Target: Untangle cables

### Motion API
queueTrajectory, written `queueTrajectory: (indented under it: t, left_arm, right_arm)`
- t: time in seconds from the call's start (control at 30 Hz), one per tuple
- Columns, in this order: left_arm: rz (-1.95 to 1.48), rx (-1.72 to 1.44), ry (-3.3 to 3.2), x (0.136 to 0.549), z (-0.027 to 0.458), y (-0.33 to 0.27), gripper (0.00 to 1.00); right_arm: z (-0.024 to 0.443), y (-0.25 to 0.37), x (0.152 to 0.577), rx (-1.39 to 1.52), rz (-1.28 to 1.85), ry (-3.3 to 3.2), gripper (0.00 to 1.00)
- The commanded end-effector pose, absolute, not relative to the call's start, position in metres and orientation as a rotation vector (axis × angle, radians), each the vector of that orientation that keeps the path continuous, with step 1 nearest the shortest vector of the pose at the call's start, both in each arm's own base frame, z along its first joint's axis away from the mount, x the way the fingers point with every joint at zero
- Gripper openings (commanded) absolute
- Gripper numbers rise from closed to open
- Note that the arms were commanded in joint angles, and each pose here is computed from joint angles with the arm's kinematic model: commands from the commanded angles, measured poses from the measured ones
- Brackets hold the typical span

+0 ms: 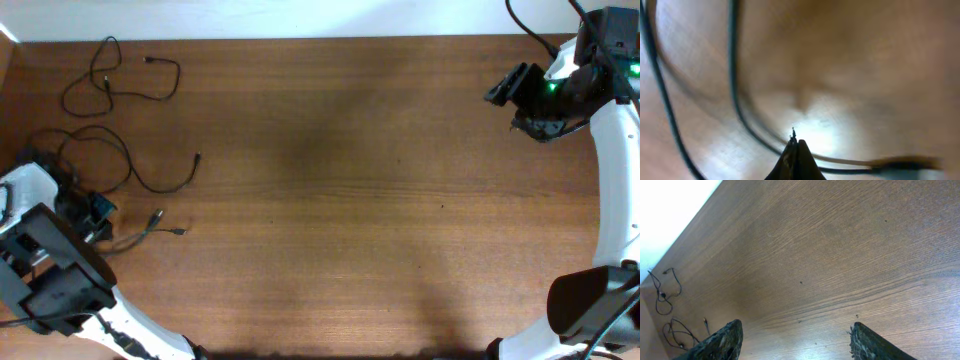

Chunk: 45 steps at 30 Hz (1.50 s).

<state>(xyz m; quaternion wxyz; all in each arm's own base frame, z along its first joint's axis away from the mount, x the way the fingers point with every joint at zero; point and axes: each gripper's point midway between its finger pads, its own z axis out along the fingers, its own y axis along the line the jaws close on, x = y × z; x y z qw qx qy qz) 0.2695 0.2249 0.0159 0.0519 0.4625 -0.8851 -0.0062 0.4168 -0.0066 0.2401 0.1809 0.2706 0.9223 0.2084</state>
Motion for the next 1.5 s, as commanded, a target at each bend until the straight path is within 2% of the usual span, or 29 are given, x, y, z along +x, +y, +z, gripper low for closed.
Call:
queueTrajectory:
  t: [0.0, 0.07, 0.1, 0.17, 0.2, 0.3, 0.37, 0.47, 0.7, 0.8, 1.0, 1.2, 1.33, 1.47]
  left_arm:
    - [0.190, 1.531, -2.914, 0.324, 0.080, 0.230, 0.00]
    - [0.334, 1.548, -3.032, 0.348, 0.115, 0.225, 0.00]
    - [0.422, 1.546, -3.084, 0.359, 0.129, 0.222, 0.04]
    - [0.740, 1.487, -3.185, 0.386, 0.155, 0.203, 0.39]
    - [0.876, 1.426, -3.226, 0.398, 0.164, 0.194, 0.62]
    - [0.890, 1.138, -3.398, 0.418, 0.171, 0.172, 0.99]
    - [0.781, 1.038, -3.446, 0.425, 0.166, 0.159, 0.99]
    - [0.430, 0.948, -3.494, 0.432, 0.153, 0.147, 0.99]
    - [0.441, 0.852, -3.522, 0.442, 0.154, 0.125, 0.99]
    - [0.441, 0.852, -3.521, 0.442, 0.154, 0.125, 0.99]
    - [0.441, 0.852, -3.521, 0.442, 0.153, 0.125, 0.99]
    - [0.441, 0.852, -3.520, 0.442, 0.153, 0.125, 0.99]
    - [0.441, 0.852, -3.521, 0.442, 0.153, 0.125, 0.99]
    - [0.441, 0.852, -3.520, 0.442, 0.153, 0.125, 0.99]
  right_arm:
    - [0.246, -0.005, 0.414, 0.732, 0.574, 2.597, 0.74]
    - [0.242, -0.005, 0.412, 0.740, 0.574, 2.609, 0.84]
    - [0.242, -0.004, 0.412, 0.740, 0.575, 2.611, 0.88]
    - [0.242, 0.000, 0.413, 0.723, 0.578, 2.611, 0.95]
    - [0.242, 0.004, 0.414, 0.708, 0.581, 2.614, 0.98]
    - [0.243, 0.020, 0.416, 0.653, 0.592, 2.624, 0.98]
    - [0.244, 0.028, 0.419, 0.619, 0.596, 2.620, 0.98]
    - [0.244, 0.044, 0.417, 0.578, 0.612, 2.637, 0.98]
    - [0.239, 0.109, 0.409, 0.369, 0.630, 2.706, 0.98]
    - [0.235, 0.117, 0.401, 0.276, 0.566, 2.737, 0.98]
    - [0.247, 0.070, 0.327, 0.338, 0.219, 2.880, 0.99]
    - [0.314, 0.054, 0.235, 0.095, -0.096, 2.716, 0.99]
    - [0.327, 0.058, 0.207, 0.006, -0.040, 2.644, 0.99]
    - [0.326, 0.059, 0.208, 0.006, -0.043, 2.648, 0.98]
